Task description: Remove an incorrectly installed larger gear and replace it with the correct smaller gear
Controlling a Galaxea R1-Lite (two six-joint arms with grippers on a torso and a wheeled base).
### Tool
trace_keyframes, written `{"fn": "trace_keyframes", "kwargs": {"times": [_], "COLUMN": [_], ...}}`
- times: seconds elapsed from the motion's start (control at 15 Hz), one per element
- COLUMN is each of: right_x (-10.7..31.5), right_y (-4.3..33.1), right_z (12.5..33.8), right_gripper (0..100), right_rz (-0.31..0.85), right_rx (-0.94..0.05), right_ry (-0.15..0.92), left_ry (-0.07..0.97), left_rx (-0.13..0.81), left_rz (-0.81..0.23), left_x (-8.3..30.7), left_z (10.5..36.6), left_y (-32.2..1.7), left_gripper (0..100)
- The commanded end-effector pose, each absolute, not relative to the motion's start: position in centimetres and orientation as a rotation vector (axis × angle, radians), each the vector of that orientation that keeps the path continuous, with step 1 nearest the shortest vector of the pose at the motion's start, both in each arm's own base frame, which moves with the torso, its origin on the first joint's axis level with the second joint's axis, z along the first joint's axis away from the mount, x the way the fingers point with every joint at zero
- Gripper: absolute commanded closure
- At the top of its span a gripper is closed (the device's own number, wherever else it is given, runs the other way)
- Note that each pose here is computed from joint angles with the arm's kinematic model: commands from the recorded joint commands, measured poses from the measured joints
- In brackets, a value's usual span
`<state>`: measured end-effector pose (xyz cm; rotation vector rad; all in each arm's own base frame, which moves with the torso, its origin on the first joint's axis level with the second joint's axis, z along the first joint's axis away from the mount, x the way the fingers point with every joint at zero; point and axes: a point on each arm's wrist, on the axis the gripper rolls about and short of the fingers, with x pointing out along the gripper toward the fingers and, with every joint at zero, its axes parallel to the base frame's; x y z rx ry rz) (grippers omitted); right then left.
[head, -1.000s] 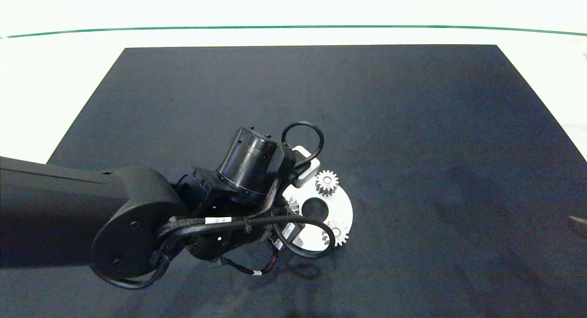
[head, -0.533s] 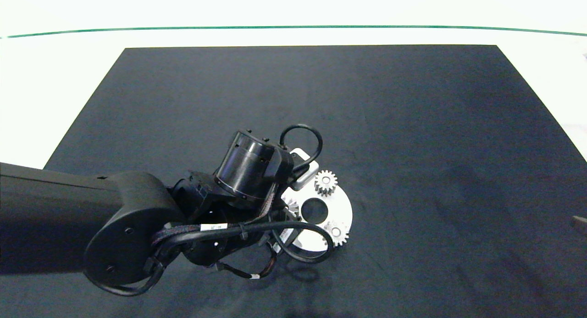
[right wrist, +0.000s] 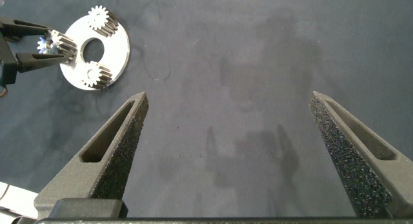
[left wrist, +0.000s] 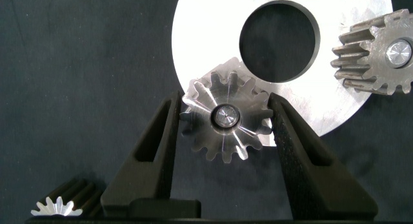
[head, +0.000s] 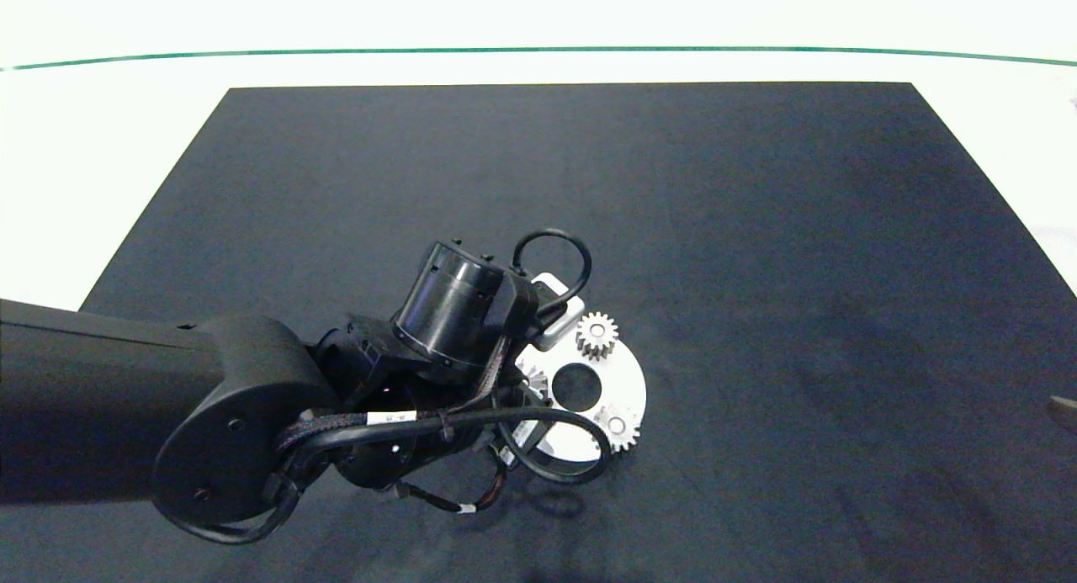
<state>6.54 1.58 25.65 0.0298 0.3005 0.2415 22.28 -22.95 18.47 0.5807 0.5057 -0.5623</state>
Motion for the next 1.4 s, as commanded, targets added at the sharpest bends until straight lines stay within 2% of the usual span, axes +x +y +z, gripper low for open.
{"fn": "trace_keyframes", "kwargs": {"times": [0.07, 0.67, 1.4], "right_x": [6.53, 6.61, 6.45], "right_y": [1.58, 1.60, 1.56], "right_z": [25.62, 25.60, 25.63], "right_gripper": [0, 0, 0], "right_rz": [0.242, 0.242, 0.242], "right_rx": [0.030, 0.030, 0.030], "right_ry": [0.303, 0.306, 0.301], "left_ry": [0.511, 0.515, 0.534], "left_rx": [0.585, 0.585, 0.595], "left_rz": [-0.560, -0.557, -0.555], "left_x": [22.34, 22.68, 22.79], "left_z": [18.28, 18.98, 18.59], "left_y": [-22.97, -23.19, -23.15], "left_gripper": [0, 0, 0]}}
